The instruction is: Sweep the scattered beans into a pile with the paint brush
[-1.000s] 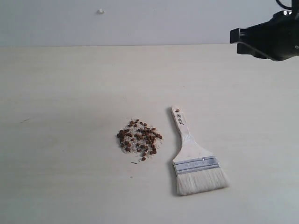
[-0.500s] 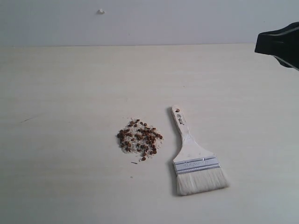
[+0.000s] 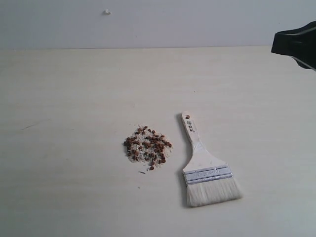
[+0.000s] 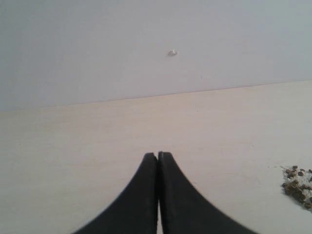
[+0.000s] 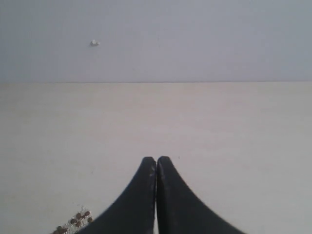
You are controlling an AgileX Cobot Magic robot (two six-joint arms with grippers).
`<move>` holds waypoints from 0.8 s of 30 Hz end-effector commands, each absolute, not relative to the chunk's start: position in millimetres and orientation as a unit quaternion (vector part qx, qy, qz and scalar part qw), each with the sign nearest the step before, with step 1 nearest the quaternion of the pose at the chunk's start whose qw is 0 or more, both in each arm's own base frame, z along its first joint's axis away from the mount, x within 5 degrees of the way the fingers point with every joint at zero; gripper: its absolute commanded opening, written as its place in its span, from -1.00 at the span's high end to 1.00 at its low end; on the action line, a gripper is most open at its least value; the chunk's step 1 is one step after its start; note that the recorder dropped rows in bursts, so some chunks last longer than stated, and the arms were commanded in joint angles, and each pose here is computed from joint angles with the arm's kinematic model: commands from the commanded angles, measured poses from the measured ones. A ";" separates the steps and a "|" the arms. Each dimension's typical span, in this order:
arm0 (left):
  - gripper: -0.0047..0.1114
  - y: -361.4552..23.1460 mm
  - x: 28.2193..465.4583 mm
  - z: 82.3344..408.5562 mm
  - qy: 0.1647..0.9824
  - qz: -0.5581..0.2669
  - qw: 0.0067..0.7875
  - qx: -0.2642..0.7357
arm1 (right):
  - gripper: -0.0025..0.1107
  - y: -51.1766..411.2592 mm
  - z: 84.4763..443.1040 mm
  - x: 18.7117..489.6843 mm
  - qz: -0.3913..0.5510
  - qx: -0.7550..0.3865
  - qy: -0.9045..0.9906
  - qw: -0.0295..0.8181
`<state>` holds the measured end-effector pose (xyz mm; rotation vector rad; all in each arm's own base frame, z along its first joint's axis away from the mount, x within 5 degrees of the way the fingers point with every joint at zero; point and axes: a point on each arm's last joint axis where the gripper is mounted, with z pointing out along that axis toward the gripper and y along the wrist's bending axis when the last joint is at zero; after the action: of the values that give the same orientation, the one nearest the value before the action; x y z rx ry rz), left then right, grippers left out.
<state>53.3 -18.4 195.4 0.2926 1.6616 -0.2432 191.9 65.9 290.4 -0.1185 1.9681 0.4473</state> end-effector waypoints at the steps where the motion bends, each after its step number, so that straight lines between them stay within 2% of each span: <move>1: 0.92 -18.6 52.8 196.0 0.732 -0.114 0.660 0.126 | 0.96 54.4 300.9 176.6 0.179 -0.041 0.805 0.564; 9: 0.92 -18.6 52.8 196.0 0.732 -0.114 0.660 0.126 | 0.96 23.8 299.3 118.5 0.131 -0.015 0.747 0.652; 14: 0.92 -18.6 52.8 196.0 0.732 -0.114 0.660 0.126 | 0.96 12.0 280.5 85.3 0.098 0.003 0.710 0.697; 24: 0.92 -18.6 52.8 196.0 0.732 -0.114 0.660 0.126 | 0.96 8.3 246.8 69.8 0.084 0.007 0.702 0.707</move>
<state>53.3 -18.4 195.4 0.2926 1.6616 -0.2432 69.7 10.3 254.8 -0.0056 1.5530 0.2010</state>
